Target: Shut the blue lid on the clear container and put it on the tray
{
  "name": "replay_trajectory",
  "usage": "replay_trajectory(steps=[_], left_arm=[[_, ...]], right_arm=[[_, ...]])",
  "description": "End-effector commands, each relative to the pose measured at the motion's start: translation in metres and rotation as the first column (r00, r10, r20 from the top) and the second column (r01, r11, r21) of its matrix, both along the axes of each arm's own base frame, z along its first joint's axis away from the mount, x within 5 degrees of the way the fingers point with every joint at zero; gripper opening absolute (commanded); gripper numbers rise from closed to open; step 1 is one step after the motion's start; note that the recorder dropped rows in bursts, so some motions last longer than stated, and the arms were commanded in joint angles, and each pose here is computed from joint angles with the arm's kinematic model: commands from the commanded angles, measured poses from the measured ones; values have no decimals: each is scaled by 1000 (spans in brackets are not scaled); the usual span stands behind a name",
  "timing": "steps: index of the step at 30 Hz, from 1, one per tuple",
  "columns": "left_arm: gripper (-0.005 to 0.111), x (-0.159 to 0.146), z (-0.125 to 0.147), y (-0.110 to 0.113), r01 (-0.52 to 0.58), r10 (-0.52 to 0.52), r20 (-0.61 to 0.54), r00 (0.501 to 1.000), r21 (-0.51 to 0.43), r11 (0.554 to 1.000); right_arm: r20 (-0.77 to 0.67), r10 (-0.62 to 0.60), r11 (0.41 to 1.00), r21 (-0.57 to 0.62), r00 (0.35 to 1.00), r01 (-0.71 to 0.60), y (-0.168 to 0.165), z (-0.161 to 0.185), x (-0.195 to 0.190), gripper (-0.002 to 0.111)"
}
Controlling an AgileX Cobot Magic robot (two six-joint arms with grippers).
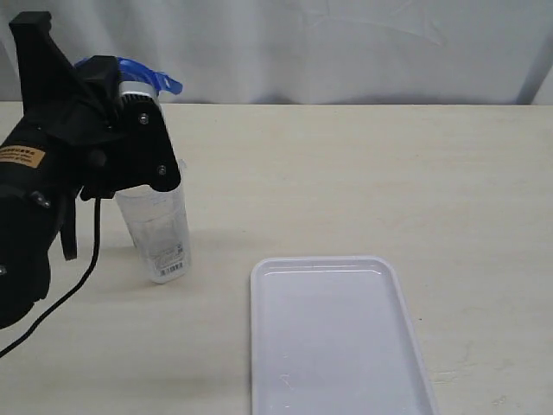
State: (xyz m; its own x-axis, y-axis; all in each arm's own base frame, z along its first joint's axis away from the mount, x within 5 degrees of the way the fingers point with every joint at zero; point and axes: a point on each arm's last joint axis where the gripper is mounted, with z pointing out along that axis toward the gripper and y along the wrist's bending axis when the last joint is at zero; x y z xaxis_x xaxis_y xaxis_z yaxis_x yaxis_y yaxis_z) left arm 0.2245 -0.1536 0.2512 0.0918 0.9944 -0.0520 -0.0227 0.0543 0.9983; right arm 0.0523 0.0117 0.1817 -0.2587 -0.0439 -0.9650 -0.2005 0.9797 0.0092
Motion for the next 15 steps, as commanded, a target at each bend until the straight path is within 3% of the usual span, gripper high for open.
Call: replay_trajectory(steps=[1, 5, 9, 15], left_arm=[[0, 1, 0, 0, -8, 6, 37, 999, 49, 999], [0, -2, 0, 2, -64, 64, 39, 997, 13, 998], [0, -15, -1, -11, -28, 28, 37, 999, -4, 1000], [0, -38, -22, -9, 36, -38, 29, 999, 89, 995]], right_arm=[[10, -4, 1000, -2, 1000, 4, 0, 1, 0, 4], [10, -4, 1000, -2, 1000, 4, 0, 1, 0, 4], [10, -4, 1000, -2, 1000, 4, 0, 1, 0, 4], [10, -4, 1000, -2, 1000, 4, 0, 1, 0, 4]])
